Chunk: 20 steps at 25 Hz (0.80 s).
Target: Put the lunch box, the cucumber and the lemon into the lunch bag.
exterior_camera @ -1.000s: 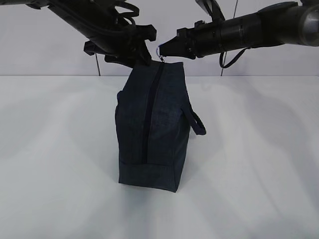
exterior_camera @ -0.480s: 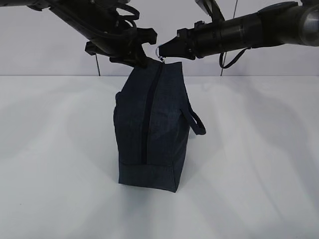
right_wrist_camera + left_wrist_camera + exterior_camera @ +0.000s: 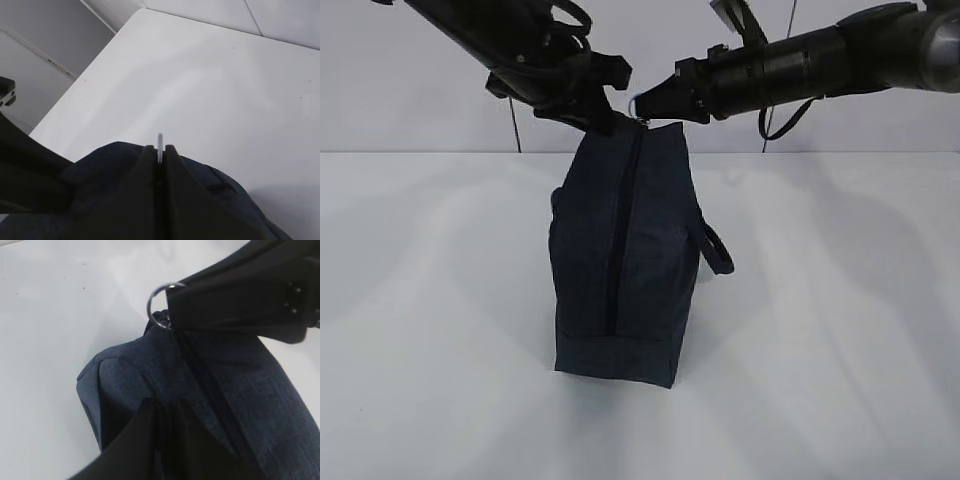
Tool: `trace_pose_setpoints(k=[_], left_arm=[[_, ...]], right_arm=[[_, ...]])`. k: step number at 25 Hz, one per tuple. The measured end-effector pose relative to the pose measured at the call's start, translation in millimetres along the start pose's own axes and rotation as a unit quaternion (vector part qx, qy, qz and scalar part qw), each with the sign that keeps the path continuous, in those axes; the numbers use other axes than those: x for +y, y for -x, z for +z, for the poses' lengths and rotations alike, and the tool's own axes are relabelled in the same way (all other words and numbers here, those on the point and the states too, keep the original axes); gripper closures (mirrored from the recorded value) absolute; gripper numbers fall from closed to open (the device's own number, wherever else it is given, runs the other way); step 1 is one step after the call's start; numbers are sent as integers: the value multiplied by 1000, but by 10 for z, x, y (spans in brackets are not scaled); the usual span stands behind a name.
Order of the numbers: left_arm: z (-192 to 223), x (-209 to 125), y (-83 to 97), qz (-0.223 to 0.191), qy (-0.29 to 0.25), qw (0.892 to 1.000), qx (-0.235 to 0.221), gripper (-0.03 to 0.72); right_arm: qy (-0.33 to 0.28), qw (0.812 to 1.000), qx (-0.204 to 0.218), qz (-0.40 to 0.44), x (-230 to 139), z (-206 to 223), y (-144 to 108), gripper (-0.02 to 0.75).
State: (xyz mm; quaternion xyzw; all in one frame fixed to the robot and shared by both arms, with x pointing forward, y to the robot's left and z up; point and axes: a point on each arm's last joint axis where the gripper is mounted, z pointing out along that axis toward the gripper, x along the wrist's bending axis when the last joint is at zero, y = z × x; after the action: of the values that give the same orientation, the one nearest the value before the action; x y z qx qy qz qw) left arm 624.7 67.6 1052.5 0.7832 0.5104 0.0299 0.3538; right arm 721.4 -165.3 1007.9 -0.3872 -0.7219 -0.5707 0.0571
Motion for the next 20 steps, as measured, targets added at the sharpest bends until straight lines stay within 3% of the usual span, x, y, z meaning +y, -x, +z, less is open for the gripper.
trace_pose_setpoints(k=[10,20], left_arm=[[-49,-10,18,14,-9,1000,-2,647],[-106,-18,193,47,-4,999,-11,648]], right_arm=[[11,1000,-3,-11,108,-140,-53,718],[21,1000,-15,-10,150,-267,10,718]])
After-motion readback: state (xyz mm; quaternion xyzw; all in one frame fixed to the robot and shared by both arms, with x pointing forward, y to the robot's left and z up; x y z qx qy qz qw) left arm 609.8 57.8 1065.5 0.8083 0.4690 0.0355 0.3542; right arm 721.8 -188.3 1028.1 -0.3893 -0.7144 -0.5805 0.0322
